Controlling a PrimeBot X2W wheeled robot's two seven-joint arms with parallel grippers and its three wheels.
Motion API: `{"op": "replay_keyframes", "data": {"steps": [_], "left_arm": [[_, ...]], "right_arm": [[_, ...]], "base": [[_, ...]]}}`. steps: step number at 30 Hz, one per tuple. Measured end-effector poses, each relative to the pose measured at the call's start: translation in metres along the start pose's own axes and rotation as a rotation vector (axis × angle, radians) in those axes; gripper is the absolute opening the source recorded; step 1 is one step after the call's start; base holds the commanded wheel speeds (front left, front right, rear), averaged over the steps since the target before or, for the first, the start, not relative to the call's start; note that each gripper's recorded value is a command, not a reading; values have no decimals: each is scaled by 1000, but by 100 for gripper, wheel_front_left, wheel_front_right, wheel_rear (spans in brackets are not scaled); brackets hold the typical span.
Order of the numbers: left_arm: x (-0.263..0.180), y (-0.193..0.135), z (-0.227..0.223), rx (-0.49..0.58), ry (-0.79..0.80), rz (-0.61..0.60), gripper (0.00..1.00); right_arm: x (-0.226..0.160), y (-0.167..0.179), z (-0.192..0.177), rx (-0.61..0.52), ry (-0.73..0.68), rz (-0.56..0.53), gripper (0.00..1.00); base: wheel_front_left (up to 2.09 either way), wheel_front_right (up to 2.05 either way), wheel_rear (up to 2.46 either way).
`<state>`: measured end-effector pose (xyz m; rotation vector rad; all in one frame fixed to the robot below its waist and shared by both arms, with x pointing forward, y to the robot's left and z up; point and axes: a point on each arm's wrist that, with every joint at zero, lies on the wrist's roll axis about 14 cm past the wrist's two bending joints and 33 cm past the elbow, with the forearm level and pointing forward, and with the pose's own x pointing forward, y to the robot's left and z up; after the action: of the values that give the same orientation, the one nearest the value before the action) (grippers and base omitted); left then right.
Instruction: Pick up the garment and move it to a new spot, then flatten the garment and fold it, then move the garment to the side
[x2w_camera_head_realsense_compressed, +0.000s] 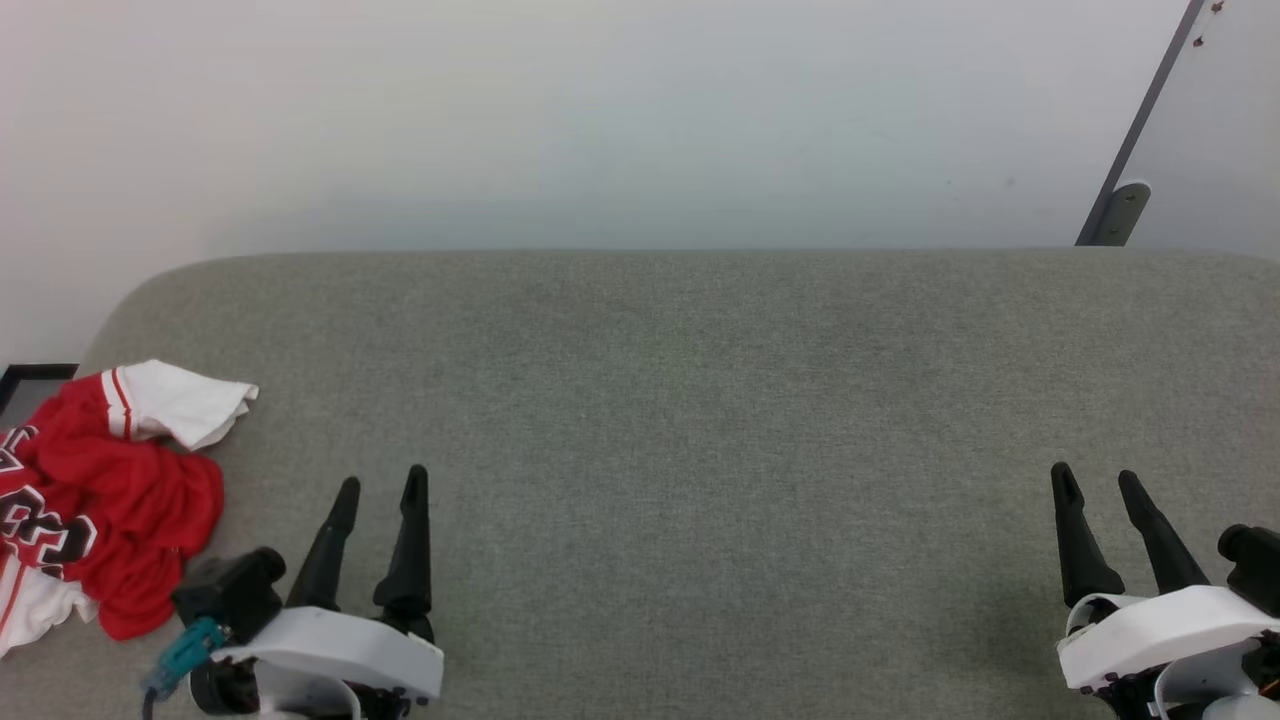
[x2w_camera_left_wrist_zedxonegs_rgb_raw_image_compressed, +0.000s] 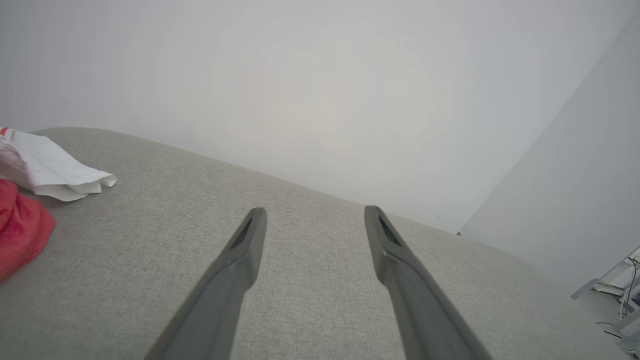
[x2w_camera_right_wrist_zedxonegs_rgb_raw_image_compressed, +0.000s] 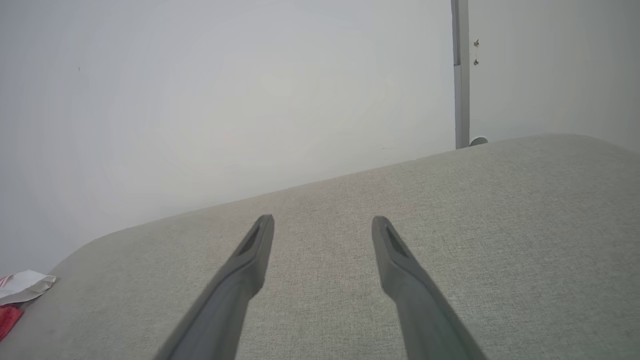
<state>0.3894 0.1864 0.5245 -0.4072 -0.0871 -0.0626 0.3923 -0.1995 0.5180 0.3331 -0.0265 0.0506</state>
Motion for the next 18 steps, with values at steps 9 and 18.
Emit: {"op": "replay_keyframes", "data": {"steps": [9, 18], "left_arm": [[1, -5, 2, 74, -9, -29, 100], [2, -11, 4, 147, -21, -59, 100]], "right_arm": [[1, 3, 4, -77, -15, 15, 100], [1, 6, 8, -150, -25, 31, 100]], "base": [[0, 0, 0], [0, 0, 0]]}}
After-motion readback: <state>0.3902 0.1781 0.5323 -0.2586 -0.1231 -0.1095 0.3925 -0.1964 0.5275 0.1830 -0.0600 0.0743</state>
